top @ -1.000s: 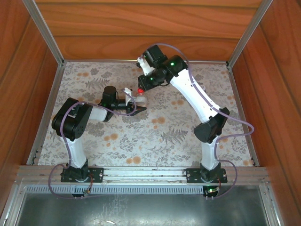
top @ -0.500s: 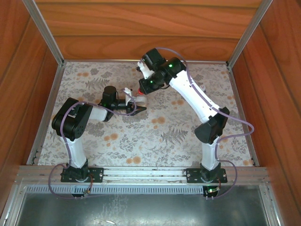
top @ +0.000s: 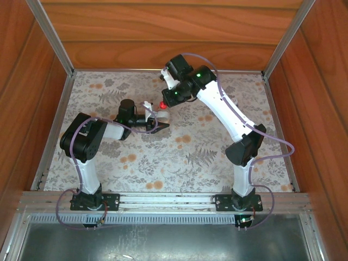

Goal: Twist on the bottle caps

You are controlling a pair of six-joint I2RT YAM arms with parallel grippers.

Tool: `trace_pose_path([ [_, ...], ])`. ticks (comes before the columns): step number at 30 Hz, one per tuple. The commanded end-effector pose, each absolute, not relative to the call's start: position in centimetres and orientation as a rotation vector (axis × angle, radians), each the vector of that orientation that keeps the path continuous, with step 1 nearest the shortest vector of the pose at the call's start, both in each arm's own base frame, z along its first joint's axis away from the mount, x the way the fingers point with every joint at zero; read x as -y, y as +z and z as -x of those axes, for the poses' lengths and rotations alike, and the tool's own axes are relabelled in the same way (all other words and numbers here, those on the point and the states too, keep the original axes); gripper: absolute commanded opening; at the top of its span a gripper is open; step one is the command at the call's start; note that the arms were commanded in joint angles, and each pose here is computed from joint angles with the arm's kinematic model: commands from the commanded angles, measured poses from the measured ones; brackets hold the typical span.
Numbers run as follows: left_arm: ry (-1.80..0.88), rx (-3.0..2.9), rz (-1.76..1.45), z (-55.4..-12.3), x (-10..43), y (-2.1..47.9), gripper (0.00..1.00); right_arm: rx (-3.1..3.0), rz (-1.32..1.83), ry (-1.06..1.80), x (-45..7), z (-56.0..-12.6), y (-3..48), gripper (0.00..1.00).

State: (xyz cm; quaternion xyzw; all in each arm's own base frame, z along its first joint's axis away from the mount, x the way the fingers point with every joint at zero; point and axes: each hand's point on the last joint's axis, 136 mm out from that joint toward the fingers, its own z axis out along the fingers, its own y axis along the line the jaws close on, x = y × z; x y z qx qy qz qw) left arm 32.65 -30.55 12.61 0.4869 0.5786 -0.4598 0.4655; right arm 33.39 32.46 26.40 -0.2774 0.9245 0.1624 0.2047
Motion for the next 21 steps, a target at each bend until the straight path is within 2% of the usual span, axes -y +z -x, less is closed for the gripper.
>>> trace_pose_path([
  [1, -1.236, -1.573, -1.185, -31.1, 30.5, 9.1, 0.59, -2.589, 0.721, 0.419, -31.8, -34.1, 26.5, 0.31],
  [15, -1.236, -1.575, -1.184, -31.1, 30.5, 9.1, 0.59, -2.606, 0.723, 0.428, -32.2, -34.4, 25.5, 0.29],
  [21, -1.236, -1.577, -1.182, -31.1, 30.4, 9.0, 0.59, -2.505, 0.751, 0.512, -33.3, -34.2, 28.0, 0.37],
])
